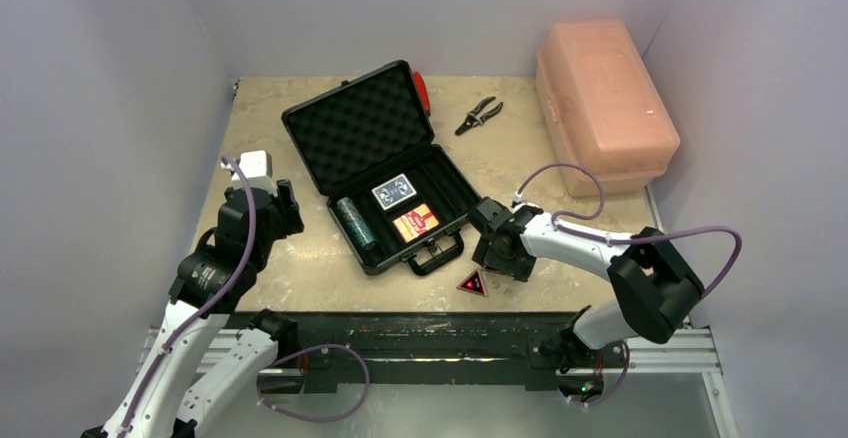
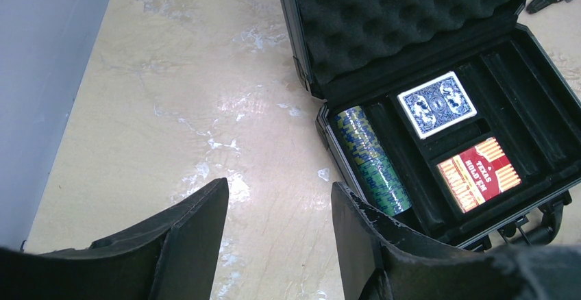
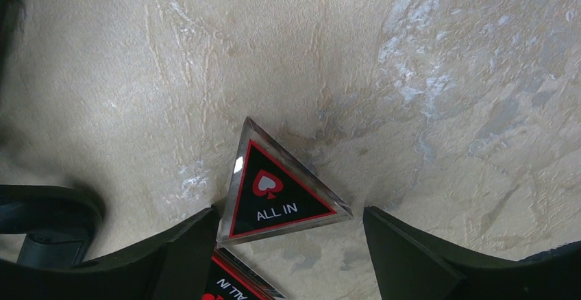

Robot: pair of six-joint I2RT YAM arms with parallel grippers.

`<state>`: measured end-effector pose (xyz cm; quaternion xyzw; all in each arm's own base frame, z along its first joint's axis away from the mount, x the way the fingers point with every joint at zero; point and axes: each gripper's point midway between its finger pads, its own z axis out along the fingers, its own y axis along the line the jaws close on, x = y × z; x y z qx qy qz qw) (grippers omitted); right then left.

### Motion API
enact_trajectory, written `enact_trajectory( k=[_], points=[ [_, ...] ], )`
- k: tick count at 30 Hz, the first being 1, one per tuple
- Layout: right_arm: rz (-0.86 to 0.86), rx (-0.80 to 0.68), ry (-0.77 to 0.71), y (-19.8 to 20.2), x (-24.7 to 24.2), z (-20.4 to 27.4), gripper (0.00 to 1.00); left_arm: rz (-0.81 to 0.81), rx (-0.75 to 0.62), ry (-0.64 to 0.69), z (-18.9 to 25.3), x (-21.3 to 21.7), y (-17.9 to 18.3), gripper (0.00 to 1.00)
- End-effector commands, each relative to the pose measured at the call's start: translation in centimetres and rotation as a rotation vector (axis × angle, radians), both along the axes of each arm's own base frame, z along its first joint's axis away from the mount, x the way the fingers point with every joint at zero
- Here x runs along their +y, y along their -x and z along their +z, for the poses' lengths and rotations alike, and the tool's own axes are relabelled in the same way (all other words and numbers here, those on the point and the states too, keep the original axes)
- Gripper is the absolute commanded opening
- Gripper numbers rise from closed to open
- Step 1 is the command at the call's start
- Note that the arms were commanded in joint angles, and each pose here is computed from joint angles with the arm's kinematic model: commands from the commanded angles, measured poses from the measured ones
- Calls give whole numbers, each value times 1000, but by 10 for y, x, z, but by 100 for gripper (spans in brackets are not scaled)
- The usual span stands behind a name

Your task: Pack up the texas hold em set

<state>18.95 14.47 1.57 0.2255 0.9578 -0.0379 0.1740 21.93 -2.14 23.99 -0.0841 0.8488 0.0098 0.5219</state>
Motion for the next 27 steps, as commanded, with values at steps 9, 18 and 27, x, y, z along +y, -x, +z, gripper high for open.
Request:
enact_trajectory(
  k=[9,18,27],
  points=[
    [5,-46,16,-15,1,10,79,18,-42,15,16,3,-2,57],
    [6,-48,12,-16,2,8,71,17,-44,17,16,2,-2,56],
    [7,-72,25,-21,0,19,57,18,-44,16,16,3,-2,56]
  ],
)
